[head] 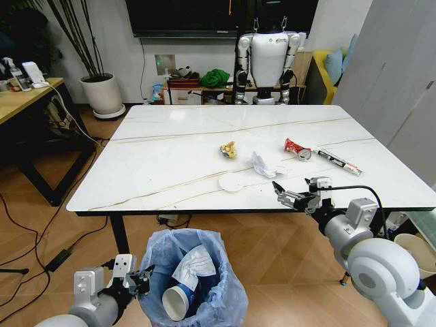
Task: Pick up the trash bin and place the trash from the table into it.
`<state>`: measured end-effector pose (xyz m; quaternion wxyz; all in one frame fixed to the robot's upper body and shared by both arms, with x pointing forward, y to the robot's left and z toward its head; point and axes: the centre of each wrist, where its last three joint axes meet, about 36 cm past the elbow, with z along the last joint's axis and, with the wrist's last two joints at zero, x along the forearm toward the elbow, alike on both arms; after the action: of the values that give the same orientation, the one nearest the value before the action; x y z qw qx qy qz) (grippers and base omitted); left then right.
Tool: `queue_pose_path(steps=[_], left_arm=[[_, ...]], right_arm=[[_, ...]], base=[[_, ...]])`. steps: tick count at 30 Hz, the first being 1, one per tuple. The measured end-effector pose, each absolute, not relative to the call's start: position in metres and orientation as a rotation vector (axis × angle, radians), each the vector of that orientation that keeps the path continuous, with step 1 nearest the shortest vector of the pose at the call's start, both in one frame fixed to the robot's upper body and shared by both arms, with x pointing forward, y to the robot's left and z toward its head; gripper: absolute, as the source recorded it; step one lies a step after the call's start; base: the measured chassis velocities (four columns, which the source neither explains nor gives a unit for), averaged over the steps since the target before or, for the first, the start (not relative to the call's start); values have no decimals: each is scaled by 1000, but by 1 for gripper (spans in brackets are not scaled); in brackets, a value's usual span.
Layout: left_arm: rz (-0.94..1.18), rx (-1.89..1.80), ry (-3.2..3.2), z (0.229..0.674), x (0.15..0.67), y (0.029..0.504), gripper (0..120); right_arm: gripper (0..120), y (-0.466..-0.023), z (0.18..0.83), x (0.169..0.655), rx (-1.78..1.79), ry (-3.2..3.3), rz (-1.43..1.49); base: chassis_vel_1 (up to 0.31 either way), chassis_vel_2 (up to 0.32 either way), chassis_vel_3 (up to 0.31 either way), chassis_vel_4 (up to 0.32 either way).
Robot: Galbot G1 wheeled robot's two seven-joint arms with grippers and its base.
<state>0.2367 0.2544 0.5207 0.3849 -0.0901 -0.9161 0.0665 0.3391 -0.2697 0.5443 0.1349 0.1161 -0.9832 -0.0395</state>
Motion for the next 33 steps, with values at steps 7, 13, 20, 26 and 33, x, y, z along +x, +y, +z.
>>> queue_pose_path(steps=[7,13,20,26,33], left_arm=[[154,-261,-2329,520,236,254,0],[158,-259,-2332,520,235,255,0],[164,-251,-2336,520,235,256,0],[165,-249,-2345,521,237,257,0],[166,-249,-2350,522,238,257,0]], right_arm=[[100,-266,558,364,346,-2843,-154],[100,-250,559,395,369,-2827,-205],[100,-228,554,418,457,-2787,-185],[100,-197,550,435,388,-2687,-172],[100,-184,553,454,311,-2624,-140]], base=[[0,0,0,0],[0,0,0,0],[0,0,0,0],[0,0,0,0],[0,0,0,0]])
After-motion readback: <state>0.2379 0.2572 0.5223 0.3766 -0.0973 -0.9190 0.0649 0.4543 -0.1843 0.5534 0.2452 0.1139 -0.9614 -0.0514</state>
